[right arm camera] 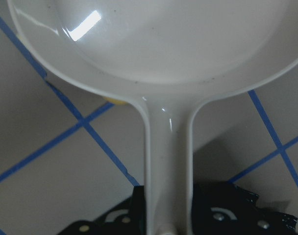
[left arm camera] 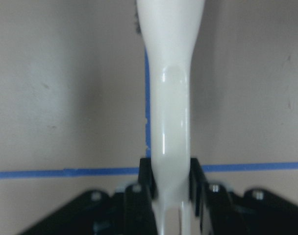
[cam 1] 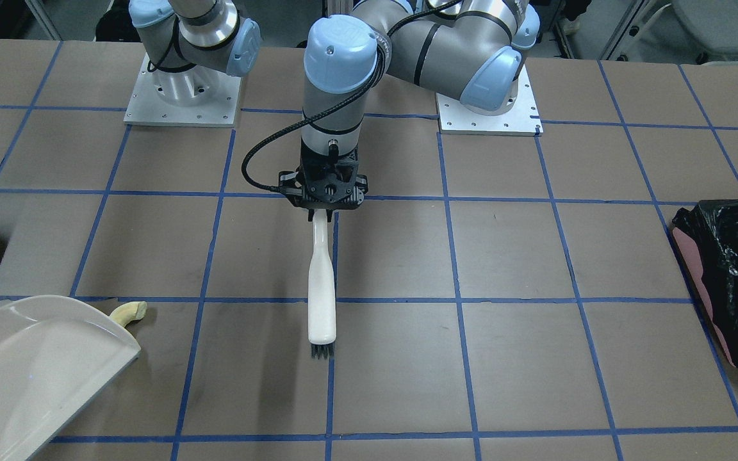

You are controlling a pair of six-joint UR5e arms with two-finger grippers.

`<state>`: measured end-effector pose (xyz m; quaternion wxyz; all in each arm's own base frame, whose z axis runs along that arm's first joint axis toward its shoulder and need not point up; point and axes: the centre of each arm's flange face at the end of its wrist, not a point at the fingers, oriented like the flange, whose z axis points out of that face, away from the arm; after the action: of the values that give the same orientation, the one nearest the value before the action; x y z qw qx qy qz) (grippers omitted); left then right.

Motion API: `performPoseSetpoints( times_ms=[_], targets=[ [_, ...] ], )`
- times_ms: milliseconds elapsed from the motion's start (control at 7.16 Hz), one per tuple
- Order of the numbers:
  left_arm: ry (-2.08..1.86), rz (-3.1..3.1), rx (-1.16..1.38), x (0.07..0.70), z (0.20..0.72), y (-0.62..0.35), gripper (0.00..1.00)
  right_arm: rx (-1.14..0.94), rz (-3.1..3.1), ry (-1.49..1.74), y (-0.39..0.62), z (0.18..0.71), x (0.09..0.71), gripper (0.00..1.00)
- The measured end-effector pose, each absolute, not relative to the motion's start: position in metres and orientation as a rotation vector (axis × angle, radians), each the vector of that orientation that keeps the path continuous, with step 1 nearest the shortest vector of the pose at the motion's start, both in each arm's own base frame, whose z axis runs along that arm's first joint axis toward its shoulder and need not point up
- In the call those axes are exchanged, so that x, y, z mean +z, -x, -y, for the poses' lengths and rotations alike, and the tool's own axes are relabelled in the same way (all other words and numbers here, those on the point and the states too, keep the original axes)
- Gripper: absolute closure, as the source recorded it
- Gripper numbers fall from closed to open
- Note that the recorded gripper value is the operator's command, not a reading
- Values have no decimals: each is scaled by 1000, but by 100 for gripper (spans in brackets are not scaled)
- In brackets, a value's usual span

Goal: Sweep and dump trash in nearest bin
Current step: 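Lift the dustpan with the right gripper and carry it beyond the trash pile, then move the brush with the left gripper toward the trash pile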

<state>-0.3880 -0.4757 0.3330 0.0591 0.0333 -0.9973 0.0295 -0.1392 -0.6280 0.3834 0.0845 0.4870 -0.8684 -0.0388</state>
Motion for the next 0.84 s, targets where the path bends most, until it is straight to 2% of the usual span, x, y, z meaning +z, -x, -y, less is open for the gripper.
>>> performPoseSetpoints(
  times_ms=[558,838],
  targets=[
    [-238,2944,-21,315,563,462,100,-190,2387,-1795,234,601,383,100],
    [-310,2916,-64,291,571,515,100,-213,2295,-1851,266,598,374,100]
  ],
)
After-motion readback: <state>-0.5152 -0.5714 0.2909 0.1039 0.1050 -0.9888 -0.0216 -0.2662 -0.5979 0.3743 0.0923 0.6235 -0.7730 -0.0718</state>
